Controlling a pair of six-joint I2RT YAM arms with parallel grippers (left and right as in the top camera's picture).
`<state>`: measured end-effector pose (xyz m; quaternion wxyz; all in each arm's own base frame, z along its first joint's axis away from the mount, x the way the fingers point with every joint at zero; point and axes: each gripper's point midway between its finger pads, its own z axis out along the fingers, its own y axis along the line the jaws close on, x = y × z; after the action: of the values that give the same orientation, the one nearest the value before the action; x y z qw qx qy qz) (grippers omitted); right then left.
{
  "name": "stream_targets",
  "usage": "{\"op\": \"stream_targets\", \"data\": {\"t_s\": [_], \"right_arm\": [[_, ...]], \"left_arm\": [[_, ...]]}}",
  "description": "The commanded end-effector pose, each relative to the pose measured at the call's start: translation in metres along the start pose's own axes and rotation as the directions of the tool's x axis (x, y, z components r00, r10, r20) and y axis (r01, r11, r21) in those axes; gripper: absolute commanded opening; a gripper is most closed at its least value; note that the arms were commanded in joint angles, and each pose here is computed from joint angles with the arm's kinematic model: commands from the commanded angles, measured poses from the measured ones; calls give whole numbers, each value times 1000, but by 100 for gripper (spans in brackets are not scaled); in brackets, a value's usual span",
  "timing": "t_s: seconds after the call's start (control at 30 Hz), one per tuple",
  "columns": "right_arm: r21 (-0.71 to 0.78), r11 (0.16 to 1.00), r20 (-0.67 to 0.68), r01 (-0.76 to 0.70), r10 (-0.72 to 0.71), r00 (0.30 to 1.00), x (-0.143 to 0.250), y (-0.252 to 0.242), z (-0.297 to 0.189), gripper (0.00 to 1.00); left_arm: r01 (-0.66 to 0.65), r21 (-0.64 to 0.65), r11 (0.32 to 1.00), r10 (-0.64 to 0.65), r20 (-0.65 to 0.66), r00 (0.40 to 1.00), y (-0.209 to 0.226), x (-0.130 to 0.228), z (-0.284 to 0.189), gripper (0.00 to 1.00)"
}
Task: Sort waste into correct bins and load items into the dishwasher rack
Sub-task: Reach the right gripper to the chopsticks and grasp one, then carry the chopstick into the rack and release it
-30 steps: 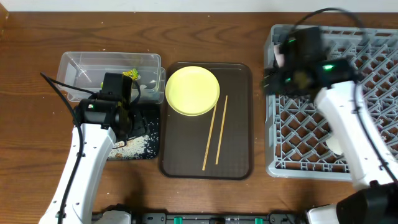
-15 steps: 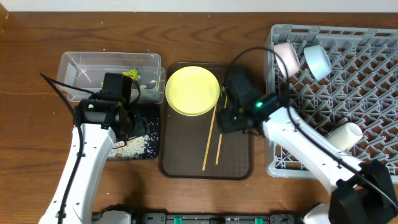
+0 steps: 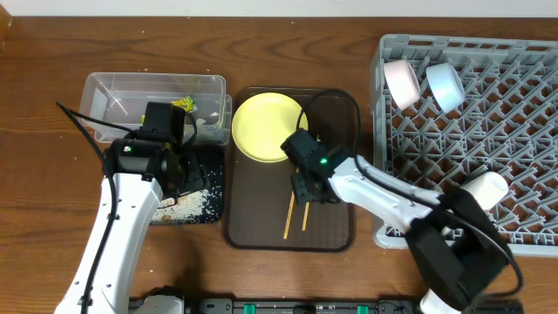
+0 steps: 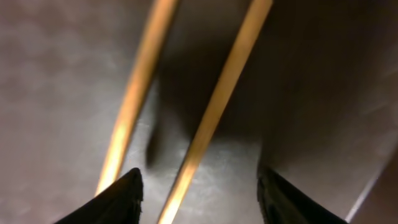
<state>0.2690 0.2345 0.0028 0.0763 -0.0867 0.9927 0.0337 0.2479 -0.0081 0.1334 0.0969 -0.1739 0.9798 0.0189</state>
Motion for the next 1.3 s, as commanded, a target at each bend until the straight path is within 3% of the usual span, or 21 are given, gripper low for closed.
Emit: {"op": "stream_targets", "data": {"t_s": [0.0,0.2,0.47,0.9,1.1,1.27], "right_arm": [[39,998,-15,-38,39,999,6,-5,11,51],[143,988,-6,-57,58,998,8,-25,10,28],[139,988,4,-71,71,997,5,-28,4,2],[25,994,198,-110,103,975,-33,-41,-74,1],[12,988,292,-154,144,945,-46,-84,-121,1],[65,982,284,-180,155,946,-38,-131,-139,2]], "left_arm": [[19,4,1000,-19,21,1000,1,-3,-5,76],[18,4,1000,-19,20,1000,1,-3,-5,76],[18,4,1000,-19,20,1000,1,-3,-5,76],[18,7,1000,-18,19,1000,0,-3,-5,76],[18,7,1000,-18,19,1000,0,-3,-5,76],[18,7,1000,-18,19,1000,0,-3,-5,76]]}}
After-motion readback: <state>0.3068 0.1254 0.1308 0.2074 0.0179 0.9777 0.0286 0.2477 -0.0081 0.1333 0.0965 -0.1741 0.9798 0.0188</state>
